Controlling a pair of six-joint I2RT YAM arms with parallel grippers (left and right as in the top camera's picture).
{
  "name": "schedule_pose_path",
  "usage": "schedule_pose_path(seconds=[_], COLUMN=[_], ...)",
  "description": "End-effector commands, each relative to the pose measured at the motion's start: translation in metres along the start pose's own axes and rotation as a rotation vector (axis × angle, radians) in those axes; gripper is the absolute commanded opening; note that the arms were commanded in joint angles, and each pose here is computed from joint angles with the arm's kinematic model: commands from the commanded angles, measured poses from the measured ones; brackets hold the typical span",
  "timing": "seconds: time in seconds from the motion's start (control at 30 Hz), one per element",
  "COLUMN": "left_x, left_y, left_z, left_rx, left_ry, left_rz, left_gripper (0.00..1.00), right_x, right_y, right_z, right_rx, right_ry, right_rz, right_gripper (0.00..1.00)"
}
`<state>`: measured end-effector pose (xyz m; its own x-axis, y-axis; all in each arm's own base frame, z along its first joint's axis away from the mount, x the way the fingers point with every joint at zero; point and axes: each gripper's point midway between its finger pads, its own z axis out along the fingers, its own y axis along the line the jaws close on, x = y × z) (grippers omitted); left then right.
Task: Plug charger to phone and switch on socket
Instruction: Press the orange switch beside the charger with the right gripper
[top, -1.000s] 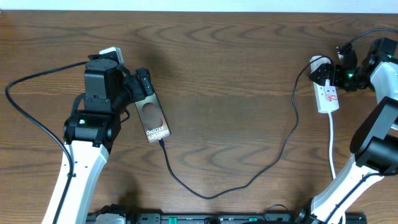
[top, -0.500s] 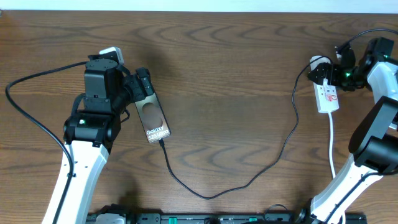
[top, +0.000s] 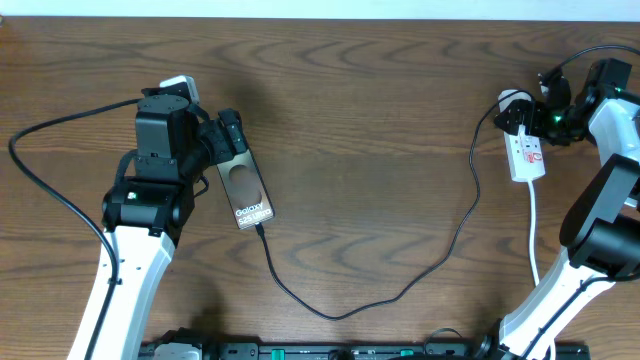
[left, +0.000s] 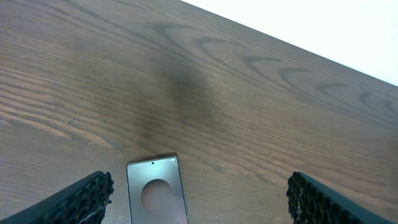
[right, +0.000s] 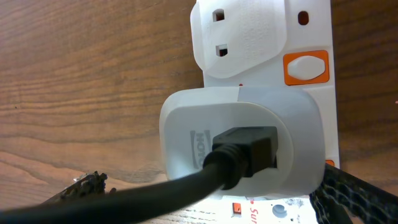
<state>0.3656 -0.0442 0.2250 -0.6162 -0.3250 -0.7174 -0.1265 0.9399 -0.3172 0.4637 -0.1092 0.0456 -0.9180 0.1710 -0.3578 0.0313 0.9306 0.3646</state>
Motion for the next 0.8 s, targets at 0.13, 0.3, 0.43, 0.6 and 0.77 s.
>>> schedule_pose_path(seconds=[0.13, 0.3, 0.43, 0.6, 0.77], left_x=[-0.009, -0.009, -0.009, -0.009, -0.009], left_y=[-0.003, -0.002, -0.002, -0.002, -0.002], left_z=[-0.003, -0.003, -0.003, -0.003, -0.003], left_rx=[-0.003, -0.003, -0.003, -0.003, -0.003], left_ry=[-0.022, -0.022, -0.022, -0.022, -0.022], left_rz=[0.015, 0.015, 0.015, 0.015, 0.015], left_gripper=[0.91, 0.91, 0.91, 0.91, 0.91], right_x=[0.006, 0.009, 0.012, 0.016, 0.021], right_y=[0.035, 0.039, 0.044, 0.049, 0.053], right_z=[0.008, 0.01, 0.013, 0.017, 0.021], right_rx=[-0.145, -0.156, -0.161, -0.166, -0.171], right_ry=[0.022, 0.032, 0.045, 0.059, 0.078], right_rz=[0.022, 0.037, 0.04, 0.034, 0.048], right_gripper=[0.99, 0.99, 0.99, 0.99, 0.97])
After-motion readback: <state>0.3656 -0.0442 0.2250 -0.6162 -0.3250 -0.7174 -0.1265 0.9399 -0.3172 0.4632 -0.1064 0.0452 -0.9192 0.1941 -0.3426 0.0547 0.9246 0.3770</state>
